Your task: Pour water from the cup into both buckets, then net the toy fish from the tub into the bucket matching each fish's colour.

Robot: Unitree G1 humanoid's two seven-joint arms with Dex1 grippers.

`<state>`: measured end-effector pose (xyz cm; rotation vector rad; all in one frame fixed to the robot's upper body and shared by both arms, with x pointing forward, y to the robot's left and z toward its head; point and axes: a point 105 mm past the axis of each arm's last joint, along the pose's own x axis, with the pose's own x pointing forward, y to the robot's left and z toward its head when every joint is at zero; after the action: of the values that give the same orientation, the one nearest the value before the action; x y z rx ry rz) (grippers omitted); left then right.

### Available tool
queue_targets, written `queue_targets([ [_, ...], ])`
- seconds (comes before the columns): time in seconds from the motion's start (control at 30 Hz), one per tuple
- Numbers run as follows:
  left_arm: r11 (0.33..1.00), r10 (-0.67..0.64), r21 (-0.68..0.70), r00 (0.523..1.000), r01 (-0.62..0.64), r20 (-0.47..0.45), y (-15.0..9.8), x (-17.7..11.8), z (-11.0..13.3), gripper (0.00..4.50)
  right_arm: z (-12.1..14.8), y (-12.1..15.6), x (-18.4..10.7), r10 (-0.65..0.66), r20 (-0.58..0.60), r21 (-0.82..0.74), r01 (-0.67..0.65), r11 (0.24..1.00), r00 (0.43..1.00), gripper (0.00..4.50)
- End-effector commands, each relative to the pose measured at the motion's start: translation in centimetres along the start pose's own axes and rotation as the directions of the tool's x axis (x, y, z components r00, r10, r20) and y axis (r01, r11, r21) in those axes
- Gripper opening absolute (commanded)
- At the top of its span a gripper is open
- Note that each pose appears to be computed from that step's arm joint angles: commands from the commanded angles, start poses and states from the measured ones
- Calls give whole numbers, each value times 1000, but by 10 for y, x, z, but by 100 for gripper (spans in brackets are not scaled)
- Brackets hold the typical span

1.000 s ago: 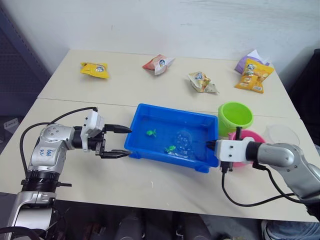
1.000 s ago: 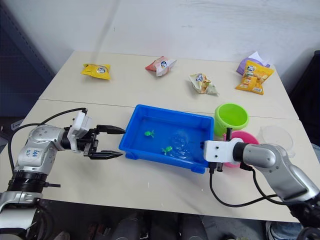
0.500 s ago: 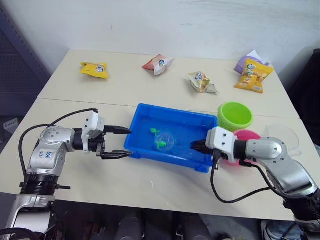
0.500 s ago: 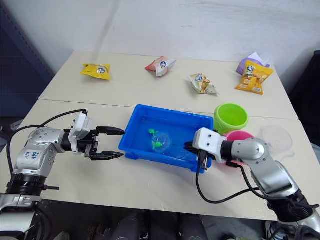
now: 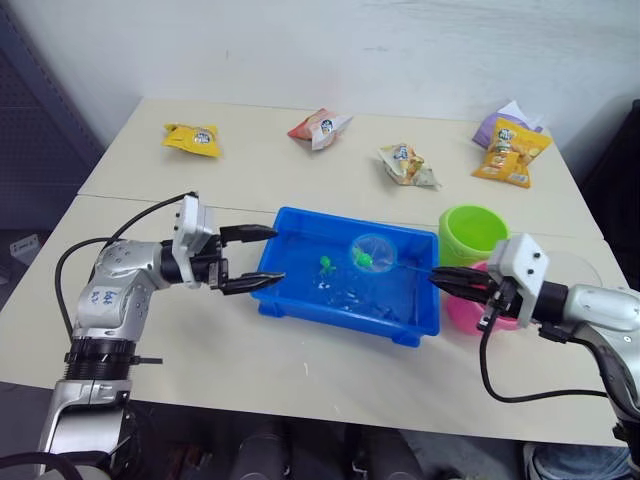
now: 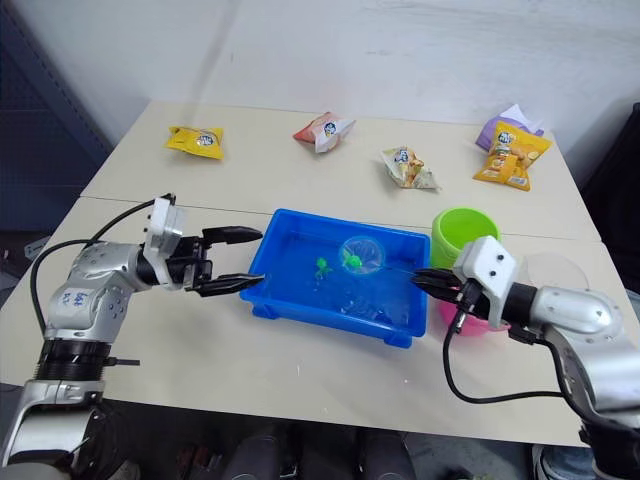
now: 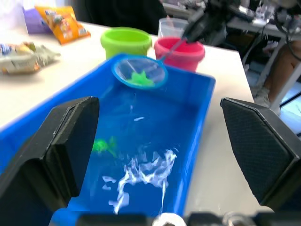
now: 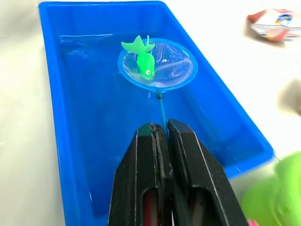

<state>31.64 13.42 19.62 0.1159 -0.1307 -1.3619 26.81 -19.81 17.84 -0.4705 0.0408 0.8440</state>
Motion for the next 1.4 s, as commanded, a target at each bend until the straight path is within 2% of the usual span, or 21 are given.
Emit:
queue_targets([
  [0.03,1000,0,11,998,-1,56,3,8,13,443,19,-7,-15,-66,59,-70,70,995,996,0],
  [0.27,998,-22,55,991,15,134,6,29,28,443,19,-34,-47,-216,46,-100,220,970,975,0],
  [0.37,998,-35,57,989,27,147,6,36,30,443,15,-60,-63,-324,27,-156,325,933,946,0],
  [0.5,998,-45,58,989,37,143,5,37,27,443,1,-78,-70,-371,-57,-266,344,901,927,0],
  [0.57,998,-45,60,989,37,142,6,37,26,443,-7,-92,-75,-442,-87,-337,392,856,893,0],
  [0.63,997,-44,65,989,35,141,6,37,24,443,-17,-105,-80,-511,-119,-463,408,787,851,0],
  [0.7,997,-41,73,989,31,142,6,37,23,443,-27,-105,-78,-499,-153,-603,320,731,853,0],
  [0.83,995,-49,87,990,37,134,5,38,19,443,-31,-114,-77,-567,-102,-730,326,601,817,0],
  [0.97,995,-41,96,990,28,137,5,37,20,443,-34,-112,-76,-565,-96,-912,155,380,819,0],
  [1.07,995,-36,98,990,23,138,5,37,20,443,-28,-109,-73,-547,-28,-974,101,205,837,0],
  [1.2,995,-36,101,989,22,141,5,38,19,443,-38,-102,-75,-514,-12,-991,58,120,858,0],
  [1.27,995,-33,101,989,19,145,5,40,19,443,-35,-99,-76,-500,38,-996,71,47,865,0],
  [1.33,995,-32,100,989,18,146,5,41,19,443,-34,-100,-76,-496,54,-997,74,22,867,0],
  [1.4,995,-34,96,988,20,148,4,42,18,443,-47,-99,-76,-494,25,-998,50,38,869,0],
])
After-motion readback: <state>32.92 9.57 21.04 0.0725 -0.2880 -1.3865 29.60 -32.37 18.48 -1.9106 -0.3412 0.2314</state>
